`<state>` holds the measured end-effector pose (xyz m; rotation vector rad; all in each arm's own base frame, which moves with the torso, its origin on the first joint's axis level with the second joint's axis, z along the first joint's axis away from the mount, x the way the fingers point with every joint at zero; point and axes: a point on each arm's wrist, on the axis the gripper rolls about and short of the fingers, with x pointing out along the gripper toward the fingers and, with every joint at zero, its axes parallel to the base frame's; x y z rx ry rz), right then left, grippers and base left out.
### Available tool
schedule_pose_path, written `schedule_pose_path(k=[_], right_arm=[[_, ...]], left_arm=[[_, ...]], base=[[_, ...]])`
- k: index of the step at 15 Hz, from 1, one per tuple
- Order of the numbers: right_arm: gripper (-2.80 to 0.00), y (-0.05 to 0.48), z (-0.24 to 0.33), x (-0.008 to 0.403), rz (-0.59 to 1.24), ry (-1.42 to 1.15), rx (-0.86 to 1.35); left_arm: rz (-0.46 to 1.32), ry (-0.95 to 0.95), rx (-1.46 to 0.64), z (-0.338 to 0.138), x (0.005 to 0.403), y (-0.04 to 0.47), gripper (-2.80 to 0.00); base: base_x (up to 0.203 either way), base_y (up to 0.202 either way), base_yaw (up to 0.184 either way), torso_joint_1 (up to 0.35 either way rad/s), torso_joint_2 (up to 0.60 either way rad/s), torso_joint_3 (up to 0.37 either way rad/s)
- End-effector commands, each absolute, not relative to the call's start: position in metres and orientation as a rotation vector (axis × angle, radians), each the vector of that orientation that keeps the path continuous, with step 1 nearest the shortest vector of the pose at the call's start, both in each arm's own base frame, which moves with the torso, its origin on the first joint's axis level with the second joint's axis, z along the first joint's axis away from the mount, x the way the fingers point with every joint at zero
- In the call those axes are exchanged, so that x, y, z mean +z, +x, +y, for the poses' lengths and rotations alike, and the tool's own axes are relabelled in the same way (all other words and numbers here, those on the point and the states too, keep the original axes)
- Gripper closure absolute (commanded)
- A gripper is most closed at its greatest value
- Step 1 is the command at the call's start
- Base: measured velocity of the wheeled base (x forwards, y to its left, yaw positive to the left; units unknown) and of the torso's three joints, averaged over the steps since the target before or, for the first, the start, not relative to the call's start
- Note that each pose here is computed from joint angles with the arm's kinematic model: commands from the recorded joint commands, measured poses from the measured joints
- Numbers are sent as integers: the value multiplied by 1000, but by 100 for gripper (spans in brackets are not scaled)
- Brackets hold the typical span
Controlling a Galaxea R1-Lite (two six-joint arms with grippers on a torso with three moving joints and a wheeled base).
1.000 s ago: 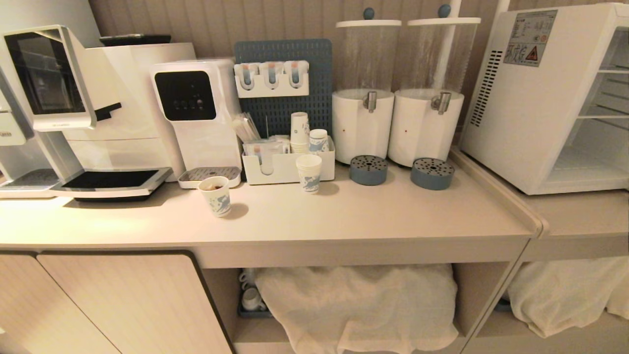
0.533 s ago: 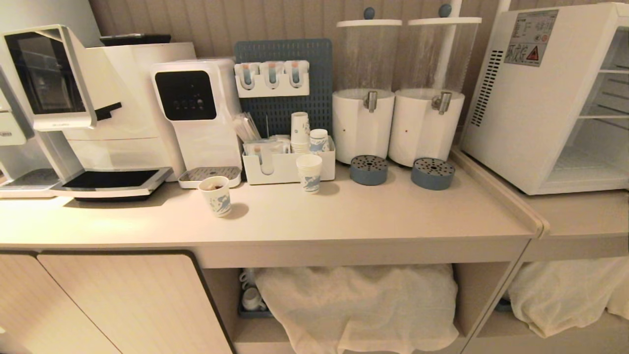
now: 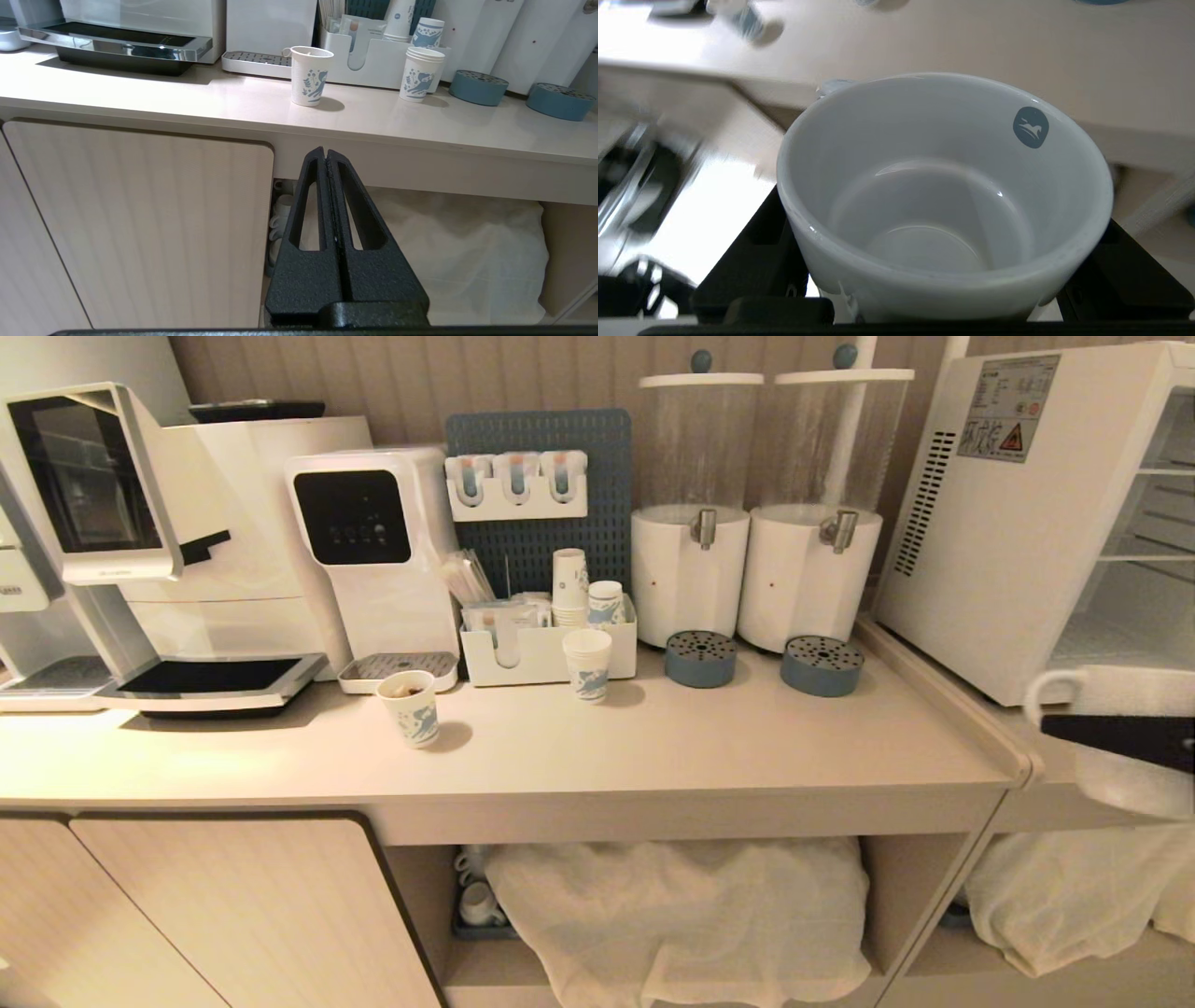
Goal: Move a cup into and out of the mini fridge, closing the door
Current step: Place the ceramic cup on the table
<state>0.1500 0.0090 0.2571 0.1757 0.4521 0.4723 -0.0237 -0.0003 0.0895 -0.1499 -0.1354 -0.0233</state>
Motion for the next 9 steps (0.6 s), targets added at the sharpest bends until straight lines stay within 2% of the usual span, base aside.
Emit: schedule_pose_path(k=[1,4,7,9], right_arm=[[0,208,-6,227,519,164,601],[0,259,-5,205,335,15,649],[0,310,21,172,291,-84,420],[0,334,40,154,257,-99,365]], left_arm=[[-101,-153,-22,0,78,-21,0],[-103,-154,-20,0,79,-21,0],[-103,-154,-20,0,79,-21,0],[-102,-154,-20,0,79,-21,0]], base=[[0,0,0,0,0,0],[0,0,0,0,0,0],[0,0,0,0,0,0],[0,0,0,0,0,0]])
